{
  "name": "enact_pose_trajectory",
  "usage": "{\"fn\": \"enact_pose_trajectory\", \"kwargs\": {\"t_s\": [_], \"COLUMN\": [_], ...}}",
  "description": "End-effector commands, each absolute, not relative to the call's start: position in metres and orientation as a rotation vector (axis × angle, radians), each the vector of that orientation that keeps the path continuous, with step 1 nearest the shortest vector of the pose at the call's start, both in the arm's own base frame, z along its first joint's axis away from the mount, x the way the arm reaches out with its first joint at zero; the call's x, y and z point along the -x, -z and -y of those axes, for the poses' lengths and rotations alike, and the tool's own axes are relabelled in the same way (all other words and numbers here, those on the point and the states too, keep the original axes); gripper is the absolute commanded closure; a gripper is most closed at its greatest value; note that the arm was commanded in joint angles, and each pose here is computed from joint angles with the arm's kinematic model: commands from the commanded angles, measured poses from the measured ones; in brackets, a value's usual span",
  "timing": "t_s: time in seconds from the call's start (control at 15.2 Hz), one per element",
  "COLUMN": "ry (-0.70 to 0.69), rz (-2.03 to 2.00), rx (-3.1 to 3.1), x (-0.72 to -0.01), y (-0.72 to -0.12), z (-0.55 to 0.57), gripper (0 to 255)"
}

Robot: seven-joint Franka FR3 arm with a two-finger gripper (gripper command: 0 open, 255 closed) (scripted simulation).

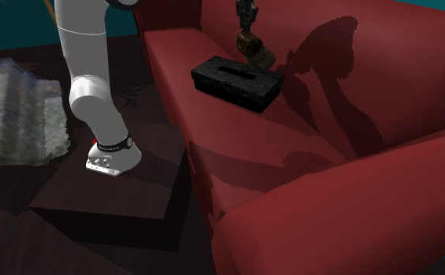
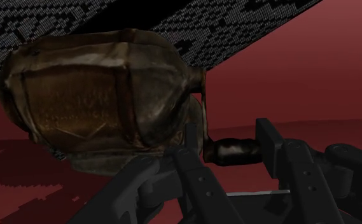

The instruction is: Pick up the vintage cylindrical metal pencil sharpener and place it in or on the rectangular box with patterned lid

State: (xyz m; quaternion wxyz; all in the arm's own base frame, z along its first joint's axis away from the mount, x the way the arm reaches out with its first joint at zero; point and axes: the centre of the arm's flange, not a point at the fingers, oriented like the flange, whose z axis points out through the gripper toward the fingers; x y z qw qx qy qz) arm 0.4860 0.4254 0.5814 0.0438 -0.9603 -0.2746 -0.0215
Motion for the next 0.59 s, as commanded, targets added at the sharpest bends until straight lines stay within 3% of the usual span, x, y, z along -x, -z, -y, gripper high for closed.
{"fn": "enact_pose_trajectory", "kwargs": {"t_s": [0.0,0.53], "ry": [0.069,0.069], "rz": [0.839,0.839], "rx": [2.935,2.935], "x": [-0.486,-0.486], "y": [-0.572,-0.531], "z": [-0.425,-0.425], "gripper": [255,255]}}
